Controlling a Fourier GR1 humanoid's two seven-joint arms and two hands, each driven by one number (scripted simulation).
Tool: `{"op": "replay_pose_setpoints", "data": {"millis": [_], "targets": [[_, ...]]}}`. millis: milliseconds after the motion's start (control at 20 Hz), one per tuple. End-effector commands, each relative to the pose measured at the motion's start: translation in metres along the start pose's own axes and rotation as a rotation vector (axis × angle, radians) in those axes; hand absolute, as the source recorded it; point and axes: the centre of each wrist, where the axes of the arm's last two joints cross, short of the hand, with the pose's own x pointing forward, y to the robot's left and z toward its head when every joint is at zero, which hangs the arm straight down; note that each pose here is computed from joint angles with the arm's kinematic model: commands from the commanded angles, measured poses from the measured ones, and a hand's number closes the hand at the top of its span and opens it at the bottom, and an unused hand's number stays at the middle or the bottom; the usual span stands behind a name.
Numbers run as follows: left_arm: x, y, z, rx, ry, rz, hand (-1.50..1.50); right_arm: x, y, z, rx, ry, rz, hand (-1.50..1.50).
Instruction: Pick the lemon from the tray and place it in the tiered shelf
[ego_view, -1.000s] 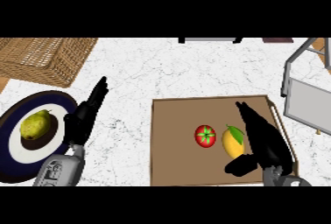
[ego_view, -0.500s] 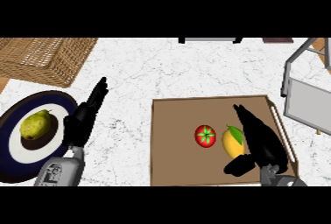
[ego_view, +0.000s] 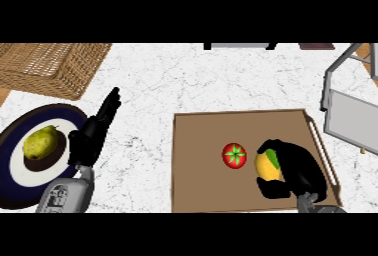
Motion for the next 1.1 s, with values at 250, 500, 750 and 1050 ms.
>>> {"op": "replay_pose_setpoints", "data": {"millis": [250,500,750,1050], "targets": [[0.001,-0.017,-0.008,-0.003,0.003,0.0,0.0,-0.007,0.001,-0.001,-0.065,-0.058,0.001,1.5],[0.002,0.008,0.002,-0.003,-0.003,0.0,0.0,0.036,-0.005,-0.005,-0.136,0.12,-0.103,1.5],[0.001,-0.012,-0.007,-0.01,-0.009,-0.002,0.0,0.055,-0.003,-0.024,-0.268,0.253,-0.268,1.5],[-0.003,-0.005,0.007,0.008,0.01,-0.001,0.0,0.079,-0.051,0.002,-0.528,0.128,-0.525,1.5]]}}
